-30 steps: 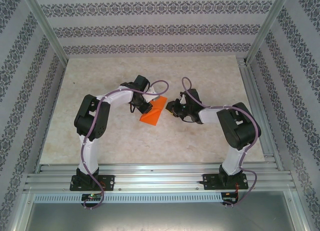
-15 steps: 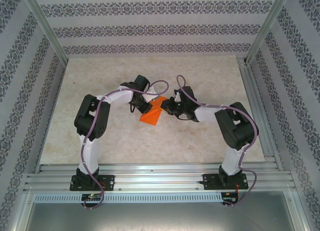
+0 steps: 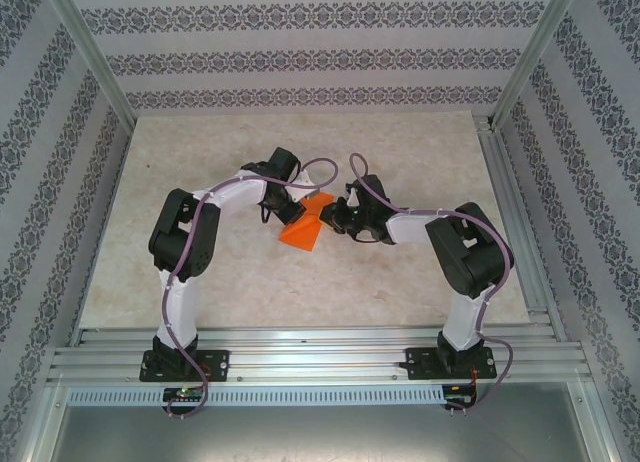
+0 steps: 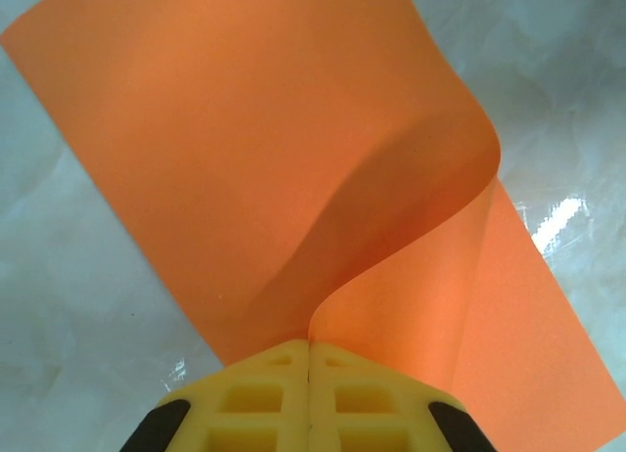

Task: Fold a paper plane with a square sheet of paper (fold left side to right side)
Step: Fold the triangle a second time at the center of the table.

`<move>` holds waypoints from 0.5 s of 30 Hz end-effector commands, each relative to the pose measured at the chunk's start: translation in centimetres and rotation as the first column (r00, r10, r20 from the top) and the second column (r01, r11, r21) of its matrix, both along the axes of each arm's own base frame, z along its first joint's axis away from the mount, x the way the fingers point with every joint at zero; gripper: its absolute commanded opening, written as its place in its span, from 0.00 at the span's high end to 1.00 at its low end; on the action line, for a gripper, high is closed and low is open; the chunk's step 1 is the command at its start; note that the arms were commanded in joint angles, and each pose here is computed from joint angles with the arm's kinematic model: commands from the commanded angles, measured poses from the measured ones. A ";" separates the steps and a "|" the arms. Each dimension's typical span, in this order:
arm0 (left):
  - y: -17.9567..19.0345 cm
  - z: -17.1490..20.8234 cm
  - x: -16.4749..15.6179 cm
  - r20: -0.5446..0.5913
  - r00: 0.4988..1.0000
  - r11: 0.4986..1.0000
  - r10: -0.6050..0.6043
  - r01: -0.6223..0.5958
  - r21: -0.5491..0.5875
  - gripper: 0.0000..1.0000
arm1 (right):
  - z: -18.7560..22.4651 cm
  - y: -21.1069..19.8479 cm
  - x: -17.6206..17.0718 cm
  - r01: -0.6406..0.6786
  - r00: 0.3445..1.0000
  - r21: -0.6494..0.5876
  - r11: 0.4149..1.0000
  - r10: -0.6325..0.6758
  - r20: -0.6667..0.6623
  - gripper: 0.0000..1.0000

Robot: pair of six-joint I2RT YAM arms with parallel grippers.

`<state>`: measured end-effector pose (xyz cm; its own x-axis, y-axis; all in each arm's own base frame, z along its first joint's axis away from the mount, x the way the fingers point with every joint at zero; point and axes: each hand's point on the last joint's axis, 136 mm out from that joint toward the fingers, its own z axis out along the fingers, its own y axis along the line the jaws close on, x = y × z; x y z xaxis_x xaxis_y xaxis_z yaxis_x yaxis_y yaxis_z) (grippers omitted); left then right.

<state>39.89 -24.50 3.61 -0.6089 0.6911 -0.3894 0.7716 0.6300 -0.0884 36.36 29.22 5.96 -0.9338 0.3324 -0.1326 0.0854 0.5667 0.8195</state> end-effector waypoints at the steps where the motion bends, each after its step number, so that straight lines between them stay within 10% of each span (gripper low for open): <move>1: 0.4 -0.2 0.7 0.010 1.000 1.000 -0.010 0.010 0.016 0.94 | -0.8 0.4 -0.1 -0.002 1.000 -0.027 1.000 0.002 -0.004 0.87; 15: 1.0 -1.3 1.0 0.002 1.000 0.998 -0.002 0.002 0.058 0.94 | -0.7 0.6 -0.1 -0.005 1.000 -0.035 0.999 0.005 0.000 0.87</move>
